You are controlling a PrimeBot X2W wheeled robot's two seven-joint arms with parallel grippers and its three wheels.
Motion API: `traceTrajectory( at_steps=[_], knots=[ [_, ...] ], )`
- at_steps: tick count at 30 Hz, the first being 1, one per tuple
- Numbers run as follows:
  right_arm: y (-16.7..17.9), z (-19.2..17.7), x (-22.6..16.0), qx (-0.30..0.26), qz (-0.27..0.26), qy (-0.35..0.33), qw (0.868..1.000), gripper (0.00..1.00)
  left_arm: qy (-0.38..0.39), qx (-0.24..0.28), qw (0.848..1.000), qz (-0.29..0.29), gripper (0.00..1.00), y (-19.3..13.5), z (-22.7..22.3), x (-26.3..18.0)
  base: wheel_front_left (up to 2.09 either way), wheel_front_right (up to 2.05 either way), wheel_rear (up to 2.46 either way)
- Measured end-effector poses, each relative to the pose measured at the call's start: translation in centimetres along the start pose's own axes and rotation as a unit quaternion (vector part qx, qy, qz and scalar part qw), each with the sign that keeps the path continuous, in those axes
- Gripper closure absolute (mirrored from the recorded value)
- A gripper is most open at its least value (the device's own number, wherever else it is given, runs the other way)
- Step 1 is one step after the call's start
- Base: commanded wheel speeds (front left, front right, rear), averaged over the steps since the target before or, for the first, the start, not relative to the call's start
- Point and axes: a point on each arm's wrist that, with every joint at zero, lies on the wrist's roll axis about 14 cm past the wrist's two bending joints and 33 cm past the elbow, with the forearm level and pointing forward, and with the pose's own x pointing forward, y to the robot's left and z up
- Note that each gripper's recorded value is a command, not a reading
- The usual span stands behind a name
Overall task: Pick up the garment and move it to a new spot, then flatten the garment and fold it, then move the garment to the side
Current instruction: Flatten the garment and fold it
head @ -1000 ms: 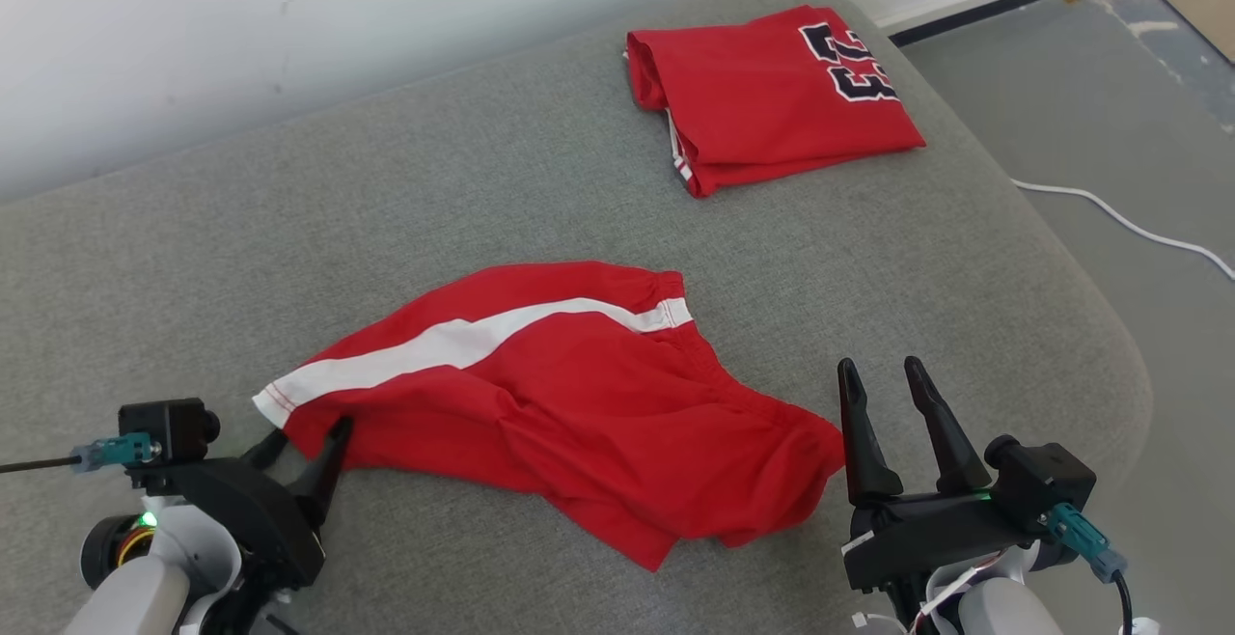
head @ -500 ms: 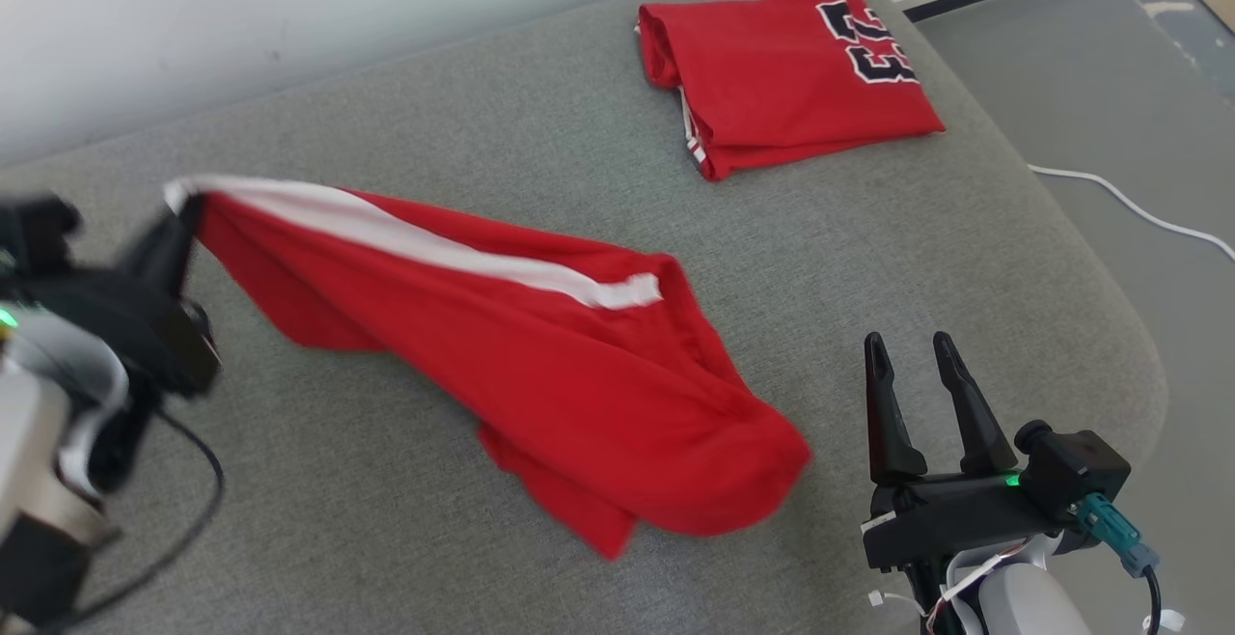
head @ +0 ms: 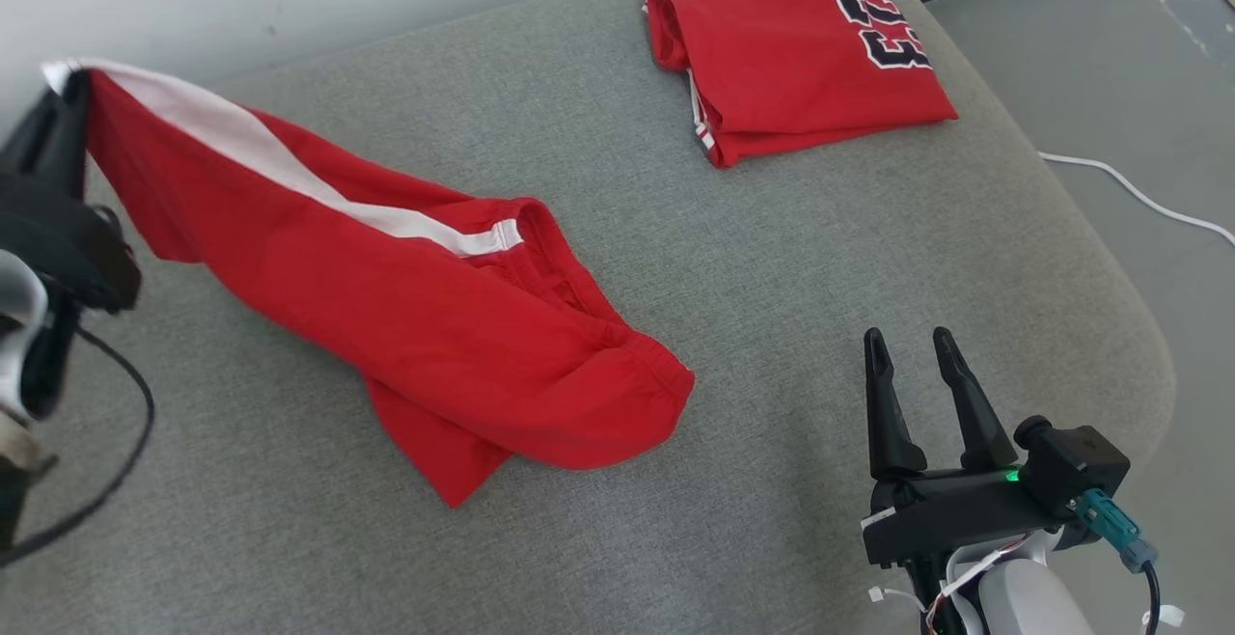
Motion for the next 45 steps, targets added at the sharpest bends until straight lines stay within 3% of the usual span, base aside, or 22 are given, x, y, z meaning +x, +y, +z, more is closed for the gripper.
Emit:
traceTrajectory(
  at_steps=[13, 18, 29, 38, 45],
  knots=[
    [1.4, 0.1, -0.3, -0.005, 0.024, -0.004, 1.000, 0.00, -0.021, -0.004, 0.998, 0.055, 0.00, 1.6, -2.1, -6.2, 0.00, 0.00, 0.00],
    [2.3, -0.1, -0.5, -0.003, 0.037, -0.004, 0.999, 0.00, -0.051, -0.019, 0.996, 0.068, 0.00, 0.5, -1.2, -9.1, 0.00, 0.00, 0.00],
    [5.1, 0.3, 0.4, 0.002, 0.077, -0.010, 0.997, 0.00, -0.067, -0.054, 0.996, 0.036, 0.00, -6.4, -2.4, -13.2, 0.00, 0.00, 0.00],
    [4.5, -0.1, 0.4, -0.003, 0.068, -0.001, 0.998, 0.00, 0.029, -0.077, 0.995, -0.049, 0.00, -13.8, -8.9, -12.9, 0.00, 0.00, 0.00],
    [2.7, -0.2, 0.0, -0.002, 0.043, 0.001, 0.999, 0.00, 0.103, -0.080, 0.988, -0.081, 0.00, -16.5, -13.9, -13.1, 0.00, 0.00, 0.00]
  ],
)
